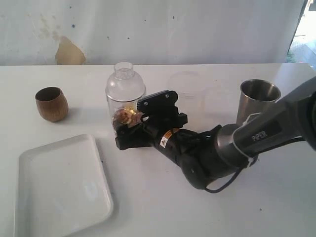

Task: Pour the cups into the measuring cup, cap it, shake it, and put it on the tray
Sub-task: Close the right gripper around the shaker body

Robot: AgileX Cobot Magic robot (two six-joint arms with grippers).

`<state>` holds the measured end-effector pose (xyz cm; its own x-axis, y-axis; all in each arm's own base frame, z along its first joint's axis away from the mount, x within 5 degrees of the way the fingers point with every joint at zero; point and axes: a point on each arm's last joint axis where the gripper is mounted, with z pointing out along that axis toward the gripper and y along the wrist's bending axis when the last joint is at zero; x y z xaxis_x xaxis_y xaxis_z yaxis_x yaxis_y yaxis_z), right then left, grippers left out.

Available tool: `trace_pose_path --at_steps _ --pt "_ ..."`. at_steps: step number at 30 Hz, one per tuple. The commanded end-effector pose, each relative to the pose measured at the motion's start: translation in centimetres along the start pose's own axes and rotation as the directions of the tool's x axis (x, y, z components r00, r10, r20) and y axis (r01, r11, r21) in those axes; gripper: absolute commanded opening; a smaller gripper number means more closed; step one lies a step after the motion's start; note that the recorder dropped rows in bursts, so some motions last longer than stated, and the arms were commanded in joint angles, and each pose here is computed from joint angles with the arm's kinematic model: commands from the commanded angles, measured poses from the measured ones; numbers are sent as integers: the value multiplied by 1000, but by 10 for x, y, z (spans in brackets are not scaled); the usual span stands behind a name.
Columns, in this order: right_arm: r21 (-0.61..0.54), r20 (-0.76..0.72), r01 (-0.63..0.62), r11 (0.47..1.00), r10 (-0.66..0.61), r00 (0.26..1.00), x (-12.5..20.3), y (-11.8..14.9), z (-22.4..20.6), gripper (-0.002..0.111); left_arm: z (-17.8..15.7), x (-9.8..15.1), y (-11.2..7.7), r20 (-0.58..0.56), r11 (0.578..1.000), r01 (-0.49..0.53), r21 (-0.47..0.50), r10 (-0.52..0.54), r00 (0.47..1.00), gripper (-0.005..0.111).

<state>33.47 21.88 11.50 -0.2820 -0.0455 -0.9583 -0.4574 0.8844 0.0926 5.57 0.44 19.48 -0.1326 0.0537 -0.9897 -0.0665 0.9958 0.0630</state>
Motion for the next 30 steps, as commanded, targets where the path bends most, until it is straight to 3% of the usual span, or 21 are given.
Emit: trace_pose_path --at_steps 1,19,30 --pt "-12 49 19 1000 -18 999 -9 1 9 105 0 1 0 5 1000 0 -2 0 1000 1" --pt "-34 60 41 999 -39 997 1 5 36 105 0 1 0 5 1000 0 -2 0 1000 1" --pt "-38 212 40 998 -31 977 -13 5 34 105 0 1 0 5 1000 0 -2 0 1000 1"
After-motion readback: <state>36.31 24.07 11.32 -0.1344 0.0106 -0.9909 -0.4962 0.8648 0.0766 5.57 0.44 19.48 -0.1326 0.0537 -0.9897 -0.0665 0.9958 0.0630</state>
